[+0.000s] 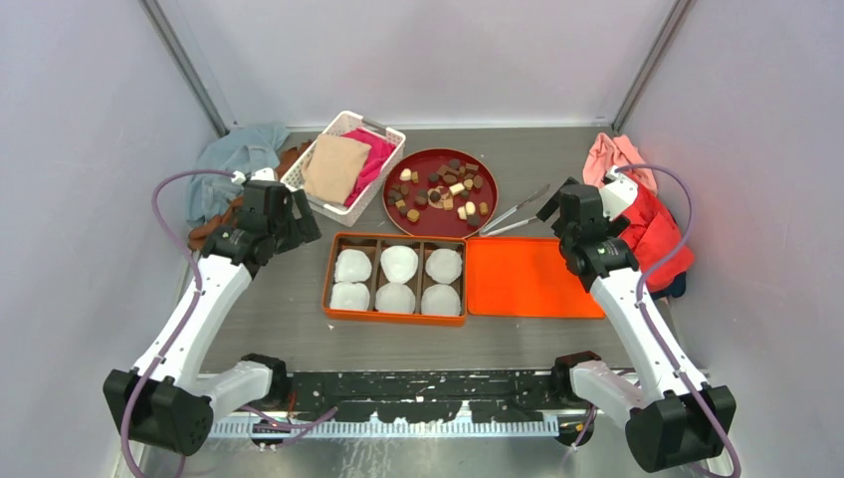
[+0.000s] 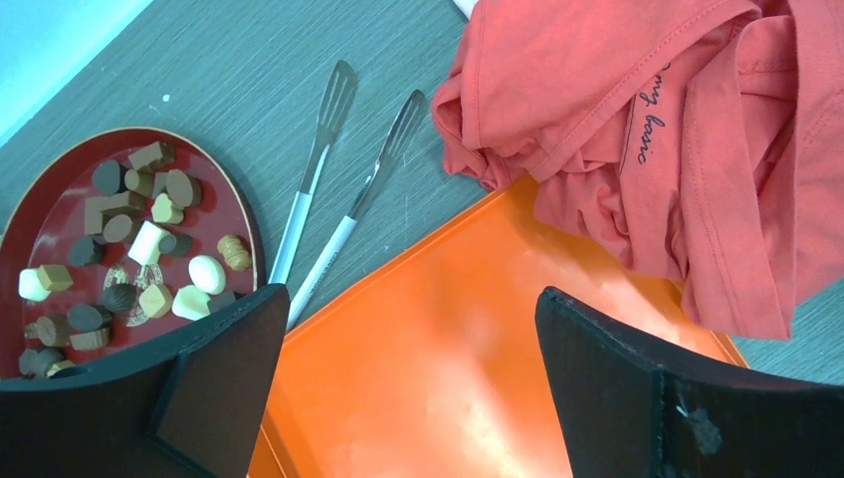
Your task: Pack the chocolate
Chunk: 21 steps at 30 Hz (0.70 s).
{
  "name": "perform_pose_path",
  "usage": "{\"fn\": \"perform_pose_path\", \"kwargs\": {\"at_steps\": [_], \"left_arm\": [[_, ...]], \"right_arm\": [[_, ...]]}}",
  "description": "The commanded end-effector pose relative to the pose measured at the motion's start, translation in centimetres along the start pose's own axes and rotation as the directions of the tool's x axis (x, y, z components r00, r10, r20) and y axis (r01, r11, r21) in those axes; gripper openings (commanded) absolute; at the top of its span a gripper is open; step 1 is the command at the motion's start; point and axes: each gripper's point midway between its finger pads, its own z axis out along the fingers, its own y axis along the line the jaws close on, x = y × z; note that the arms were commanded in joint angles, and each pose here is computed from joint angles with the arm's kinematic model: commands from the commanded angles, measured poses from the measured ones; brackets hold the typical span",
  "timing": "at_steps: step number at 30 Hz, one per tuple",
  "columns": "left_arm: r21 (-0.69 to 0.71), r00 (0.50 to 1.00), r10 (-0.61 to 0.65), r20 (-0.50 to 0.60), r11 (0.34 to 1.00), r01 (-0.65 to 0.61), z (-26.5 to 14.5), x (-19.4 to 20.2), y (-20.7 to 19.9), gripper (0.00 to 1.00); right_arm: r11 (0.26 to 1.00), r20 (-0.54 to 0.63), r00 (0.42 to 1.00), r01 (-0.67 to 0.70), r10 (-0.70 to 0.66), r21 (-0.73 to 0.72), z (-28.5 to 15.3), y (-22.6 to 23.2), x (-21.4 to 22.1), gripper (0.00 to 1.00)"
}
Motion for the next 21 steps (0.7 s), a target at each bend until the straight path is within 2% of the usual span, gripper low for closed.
{"fn": "perform_pose_path", "kwargs": {"at_steps": [1,7,13,16,21], "left_arm": [[0.01,0.999,-0.004,0.053,1.0,0.003,-0.6,-1.4,-0.1,0.9],[0.06,0.998,0.03,0.06,0.998,-0.034,-0.8,-1.3,-0.7,0.9],[0.175,0.992,0.111,0.063,0.977,-0.121,-1.5,-0.7,-2.6,0.87],[0.155,0.974,0.207,0.09,0.963,-0.219,-1.9,0.3,-4.1,0.87],[0.191,0.936,0.344,0.082,0.916,-0.353,-2.2,2.6,-8.6,0.88]], "right_arm": [[1.0,0.036,0.999,-0.016,0.017,-0.023,0.0,0.6,-1.0,1.0],[1.0,0.02,1.0,-0.01,0.01,-0.029,0.1,0.8,-0.6,1.0],[0.998,-0.031,0.999,-0.008,0.006,-0.054,0.9,1.7,0.6,1.0],[0.997,-0.07,0.998,0.002,-0.007,-0.08,1.7,3.2,1.2,1.0],[0.999,-0.141,0.989,0.044,-0.046,-0.018,4.5,4.9,2.4,1.0]]}}
